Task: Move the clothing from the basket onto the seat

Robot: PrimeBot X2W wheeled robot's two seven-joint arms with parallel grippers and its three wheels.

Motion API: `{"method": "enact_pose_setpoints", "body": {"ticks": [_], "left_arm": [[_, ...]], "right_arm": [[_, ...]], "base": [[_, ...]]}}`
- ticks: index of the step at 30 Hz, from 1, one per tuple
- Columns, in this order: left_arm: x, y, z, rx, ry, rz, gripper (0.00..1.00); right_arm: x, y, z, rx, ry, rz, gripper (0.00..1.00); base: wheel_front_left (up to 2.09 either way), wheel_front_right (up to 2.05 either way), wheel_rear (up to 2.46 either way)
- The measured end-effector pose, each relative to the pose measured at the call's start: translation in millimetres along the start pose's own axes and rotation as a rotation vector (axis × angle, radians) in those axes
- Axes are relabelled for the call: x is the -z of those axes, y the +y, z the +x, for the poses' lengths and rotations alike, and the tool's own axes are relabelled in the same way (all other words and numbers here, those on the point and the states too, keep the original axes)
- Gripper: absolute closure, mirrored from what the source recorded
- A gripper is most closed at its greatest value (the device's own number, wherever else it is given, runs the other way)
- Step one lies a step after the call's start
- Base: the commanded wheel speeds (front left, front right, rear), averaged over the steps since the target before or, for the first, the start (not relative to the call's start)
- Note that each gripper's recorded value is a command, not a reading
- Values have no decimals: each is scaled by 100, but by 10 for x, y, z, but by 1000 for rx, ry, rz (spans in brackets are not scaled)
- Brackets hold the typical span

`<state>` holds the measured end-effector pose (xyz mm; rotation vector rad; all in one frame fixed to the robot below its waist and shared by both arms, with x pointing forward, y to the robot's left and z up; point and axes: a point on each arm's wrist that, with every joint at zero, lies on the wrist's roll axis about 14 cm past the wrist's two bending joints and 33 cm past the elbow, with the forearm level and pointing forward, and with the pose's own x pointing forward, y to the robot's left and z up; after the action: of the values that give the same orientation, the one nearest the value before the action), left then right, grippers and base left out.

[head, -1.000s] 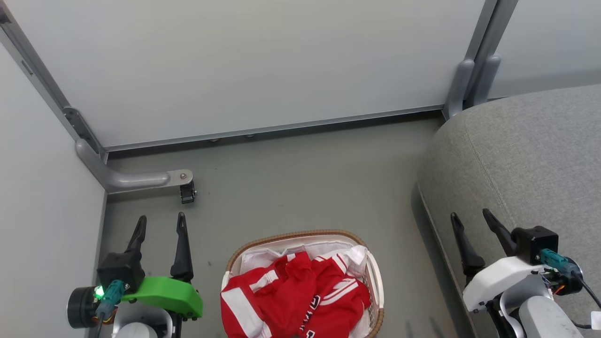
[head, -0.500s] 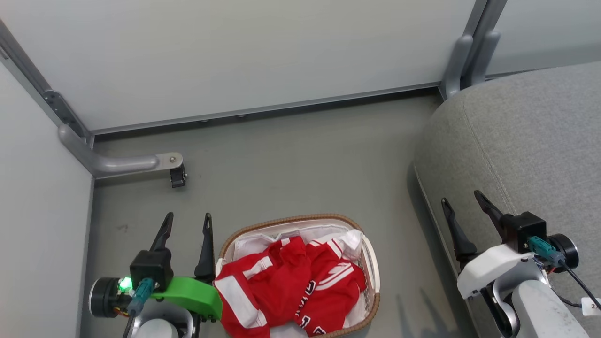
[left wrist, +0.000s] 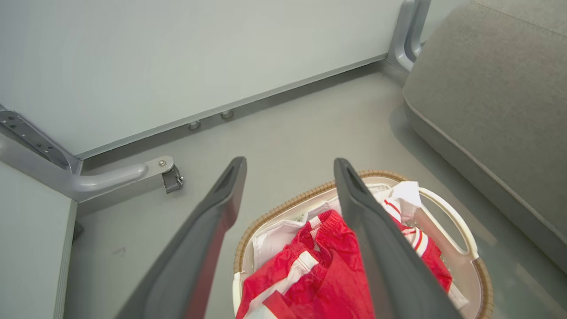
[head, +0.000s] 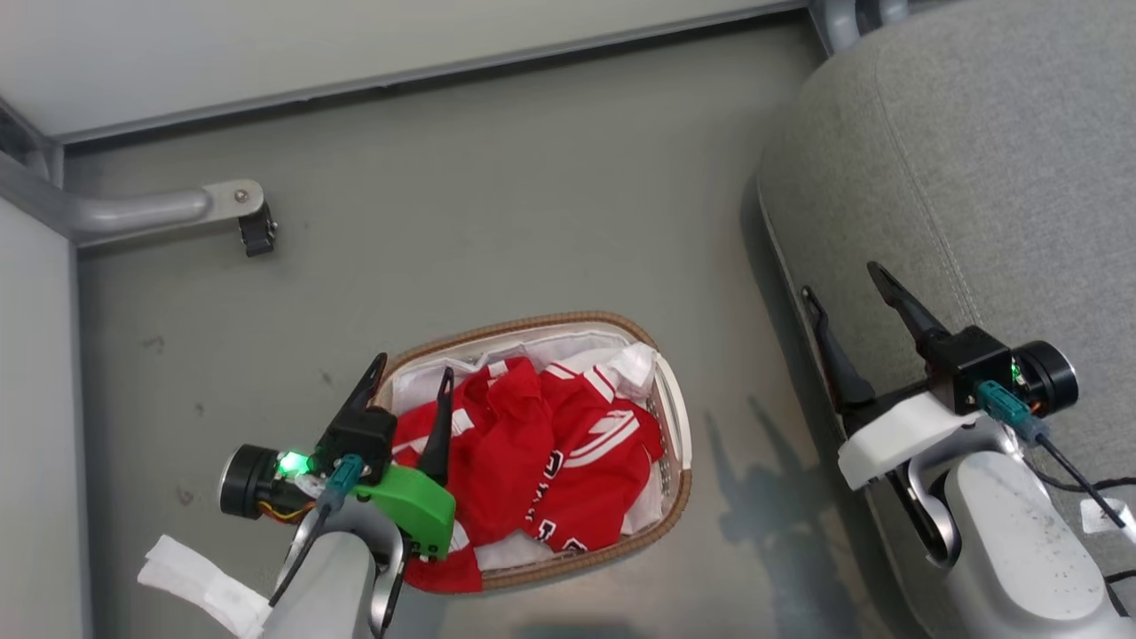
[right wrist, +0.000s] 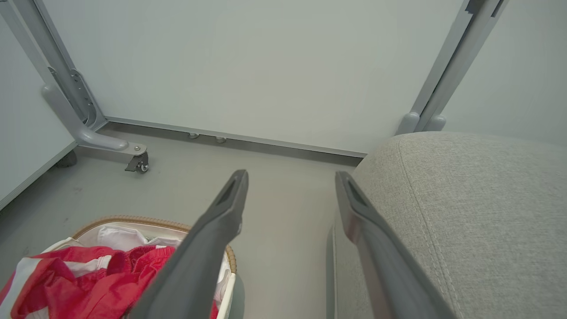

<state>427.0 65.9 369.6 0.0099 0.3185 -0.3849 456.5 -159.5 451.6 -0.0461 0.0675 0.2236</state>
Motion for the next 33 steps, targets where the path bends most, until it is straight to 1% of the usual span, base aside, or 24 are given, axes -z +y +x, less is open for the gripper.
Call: {"method": "enact_pose_setpoints", "body": {"ticks": [10, 18, 24, 33], "left_arm": [[709, -313, 430, 156, 199, -22, 0], [1358, -540, 588, 253, 370, -38, 0], [1811, -585, 627, 273, 494, -69, 0], [2293, -690, 587, 305, 631, -69, 0]], "right_arm": [[365, 28, 225, -25, 66, 12, 0], [730, -38, 277, -6, 140, 32, 0], [949, -54, 308, -6, 182, 33, 0], [1234, -156, 216, 31, 254, 41, 0]], "base": [[0, 0, 0], [0, 0, 0], [0, 0, 0], [0, 0, 0]]}}
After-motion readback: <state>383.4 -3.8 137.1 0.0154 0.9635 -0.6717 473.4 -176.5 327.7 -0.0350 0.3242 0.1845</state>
